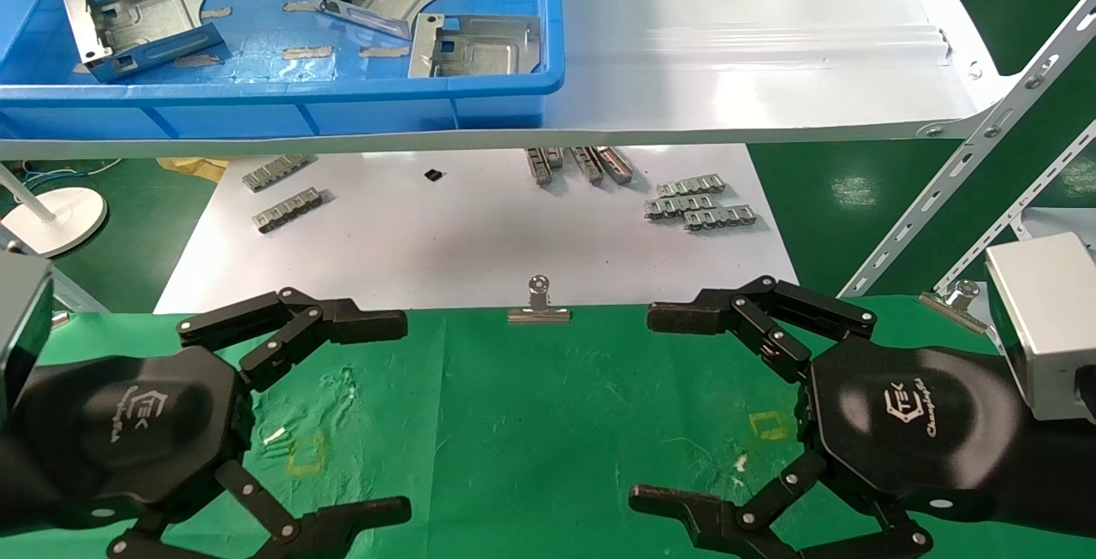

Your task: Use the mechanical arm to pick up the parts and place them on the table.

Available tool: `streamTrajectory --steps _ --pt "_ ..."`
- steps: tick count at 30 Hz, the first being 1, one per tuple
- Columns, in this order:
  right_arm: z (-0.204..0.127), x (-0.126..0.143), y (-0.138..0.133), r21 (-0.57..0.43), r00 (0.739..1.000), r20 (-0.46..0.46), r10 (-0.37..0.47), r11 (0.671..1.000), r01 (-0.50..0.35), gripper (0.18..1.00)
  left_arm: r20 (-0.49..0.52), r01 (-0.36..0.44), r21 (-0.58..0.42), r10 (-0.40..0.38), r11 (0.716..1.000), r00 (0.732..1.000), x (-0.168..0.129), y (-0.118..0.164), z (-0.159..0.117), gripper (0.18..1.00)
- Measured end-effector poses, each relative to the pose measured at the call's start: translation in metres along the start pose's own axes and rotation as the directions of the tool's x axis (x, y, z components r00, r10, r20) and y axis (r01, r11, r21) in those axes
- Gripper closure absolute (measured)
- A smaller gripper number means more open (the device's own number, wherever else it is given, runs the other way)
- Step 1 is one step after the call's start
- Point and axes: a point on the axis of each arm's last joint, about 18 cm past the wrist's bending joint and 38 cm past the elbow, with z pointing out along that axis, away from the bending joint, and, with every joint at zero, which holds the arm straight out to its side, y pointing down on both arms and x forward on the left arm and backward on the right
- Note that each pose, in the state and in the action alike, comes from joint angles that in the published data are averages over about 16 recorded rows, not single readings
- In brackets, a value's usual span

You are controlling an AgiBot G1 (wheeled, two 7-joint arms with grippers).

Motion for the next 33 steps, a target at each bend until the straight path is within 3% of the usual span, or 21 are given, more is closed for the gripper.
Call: streamTrajectory --steps 12,19,25,33 --pt "0.0 0.0 0.0 0.0 1.0 0.0 0.0 1.0 0.0 0.216 0.0 0.0 0.0 0.0 1.0 1.0 0.0 0.0 0.0 0.184" --pt "0.0 0.0 0.0 0.0 1.0 0.0 0.0 1.0 0.0 0.288 0.0 0.0 0.0 0.0 1.0 1.0 0.0 0.0 0.0 0.184" --pt "0.0 0.0 0.0 0.0 1.0 0.0 0.0 1.0 0.0 0.382 0.0 0.0 0.0 0.0 1.0 1.0 0.0 0.0 0.0 0.184" --pt "0.0 0.0 0.0 0.0 1.0 0.0 0.0 1.0 0.0 0.571 0.0 0.0 0.0 0.0 1.0 1.0 0.0 0.0 0.0 0.184"
